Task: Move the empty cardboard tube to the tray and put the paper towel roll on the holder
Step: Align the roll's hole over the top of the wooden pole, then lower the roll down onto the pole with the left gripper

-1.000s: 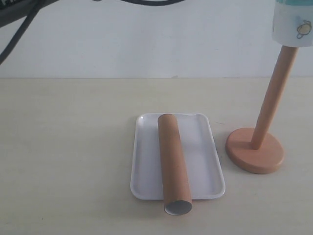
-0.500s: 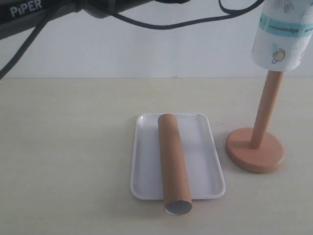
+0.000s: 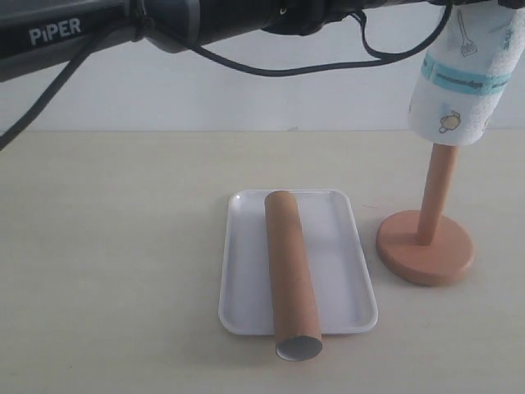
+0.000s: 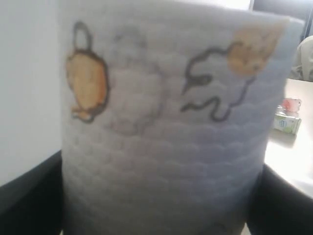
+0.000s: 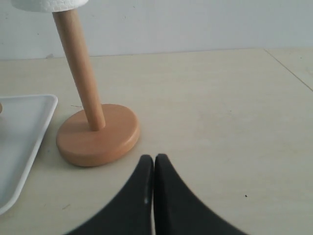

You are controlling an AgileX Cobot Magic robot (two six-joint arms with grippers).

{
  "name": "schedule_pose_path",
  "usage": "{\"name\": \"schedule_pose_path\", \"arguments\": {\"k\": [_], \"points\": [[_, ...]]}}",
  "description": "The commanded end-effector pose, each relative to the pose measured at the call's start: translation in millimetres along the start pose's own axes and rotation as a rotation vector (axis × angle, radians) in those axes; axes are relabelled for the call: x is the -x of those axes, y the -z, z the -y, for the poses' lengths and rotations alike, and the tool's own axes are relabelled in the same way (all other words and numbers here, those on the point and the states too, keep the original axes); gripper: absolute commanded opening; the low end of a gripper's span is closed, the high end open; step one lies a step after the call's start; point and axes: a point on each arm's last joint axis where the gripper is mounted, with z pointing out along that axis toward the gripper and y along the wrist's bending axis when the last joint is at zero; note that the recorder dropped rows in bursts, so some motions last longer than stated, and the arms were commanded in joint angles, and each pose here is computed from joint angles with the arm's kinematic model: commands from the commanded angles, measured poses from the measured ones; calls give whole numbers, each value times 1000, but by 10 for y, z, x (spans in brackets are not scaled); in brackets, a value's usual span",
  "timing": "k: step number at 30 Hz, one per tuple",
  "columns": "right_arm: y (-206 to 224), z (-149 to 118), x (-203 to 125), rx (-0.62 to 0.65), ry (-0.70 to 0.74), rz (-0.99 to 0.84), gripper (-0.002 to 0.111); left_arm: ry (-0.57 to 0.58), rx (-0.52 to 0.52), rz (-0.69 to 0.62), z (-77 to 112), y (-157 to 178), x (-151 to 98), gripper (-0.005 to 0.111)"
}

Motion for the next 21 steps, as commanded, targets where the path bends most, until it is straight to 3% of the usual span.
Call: {"name": "schedule_pose_path", "arguments": {"k": [1, 10, 21], "points": [[5, 2, 6, -4, -2, 9, 0, 5, -44, 48, 48, 29, 93, 4], [5, 2, 6, -4, -2, 9, 0, 9, -110, 71, 82, 13, -343, 4], [5, 2, 6, -4, -2, 9, 0, 122, -133, 107, -111, 155, -840, 4]]}}
